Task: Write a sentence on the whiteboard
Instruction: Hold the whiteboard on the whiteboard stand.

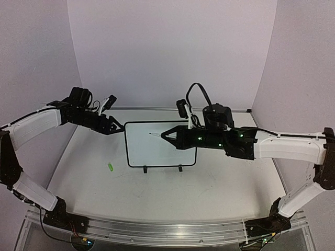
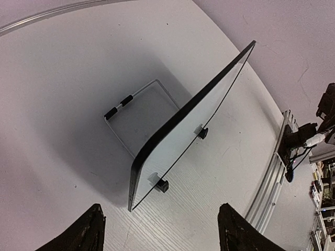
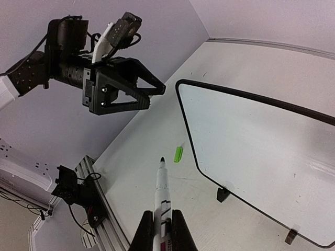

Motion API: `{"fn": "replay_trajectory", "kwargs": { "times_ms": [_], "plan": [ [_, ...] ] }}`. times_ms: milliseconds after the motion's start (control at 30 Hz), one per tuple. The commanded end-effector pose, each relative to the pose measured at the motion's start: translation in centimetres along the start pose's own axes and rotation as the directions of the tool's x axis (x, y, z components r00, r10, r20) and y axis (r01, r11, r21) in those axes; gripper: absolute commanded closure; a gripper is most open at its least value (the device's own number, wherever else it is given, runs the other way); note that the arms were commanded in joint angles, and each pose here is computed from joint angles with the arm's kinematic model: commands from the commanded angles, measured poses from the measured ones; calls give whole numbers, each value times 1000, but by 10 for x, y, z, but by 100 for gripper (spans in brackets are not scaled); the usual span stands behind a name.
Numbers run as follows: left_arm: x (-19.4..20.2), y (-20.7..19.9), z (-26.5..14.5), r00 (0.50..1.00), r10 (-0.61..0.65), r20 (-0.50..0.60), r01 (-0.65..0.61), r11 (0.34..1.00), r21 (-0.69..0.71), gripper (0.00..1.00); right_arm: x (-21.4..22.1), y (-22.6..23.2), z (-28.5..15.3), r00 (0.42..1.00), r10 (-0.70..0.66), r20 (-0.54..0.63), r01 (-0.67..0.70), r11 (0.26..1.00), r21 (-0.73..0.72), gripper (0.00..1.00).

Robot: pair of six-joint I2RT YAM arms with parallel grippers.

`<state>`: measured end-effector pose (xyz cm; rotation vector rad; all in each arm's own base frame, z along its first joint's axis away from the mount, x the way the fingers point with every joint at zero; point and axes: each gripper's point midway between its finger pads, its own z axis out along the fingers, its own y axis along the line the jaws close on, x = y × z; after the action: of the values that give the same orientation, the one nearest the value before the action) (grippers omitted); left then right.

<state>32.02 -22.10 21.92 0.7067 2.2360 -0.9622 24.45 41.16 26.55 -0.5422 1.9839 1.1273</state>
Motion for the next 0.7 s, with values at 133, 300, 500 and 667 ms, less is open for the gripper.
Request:
{"fn": "replay_trajectory", "kwargs": {
  "times_ms": [133, 300, 500, 667],
  "plan": [
    [-17, -13, 4, 974, 212, 77, -218, 972, 87, 28, -38, 26, 34, 989, -20, 146, 27, 999, -42, 100],
    [-17, -12, 5, 971, 224, 88, -231, 969, 88, 38, -36, 24, 54, 988, -14, 151, 20, 999, -37, 100],
    [-23, -2, 10, 971, 232, 66, -235, 970, 53, 43, -34, 24, 65, 990, -18, 140, 24, 999, -39, 100],
    [-23, 5, 18, 970, 240, 31, -241, 969, 60, 48, -33, 20, 73, 991, -10, 136, 14, 1000, -25, 100]
  ]
}}
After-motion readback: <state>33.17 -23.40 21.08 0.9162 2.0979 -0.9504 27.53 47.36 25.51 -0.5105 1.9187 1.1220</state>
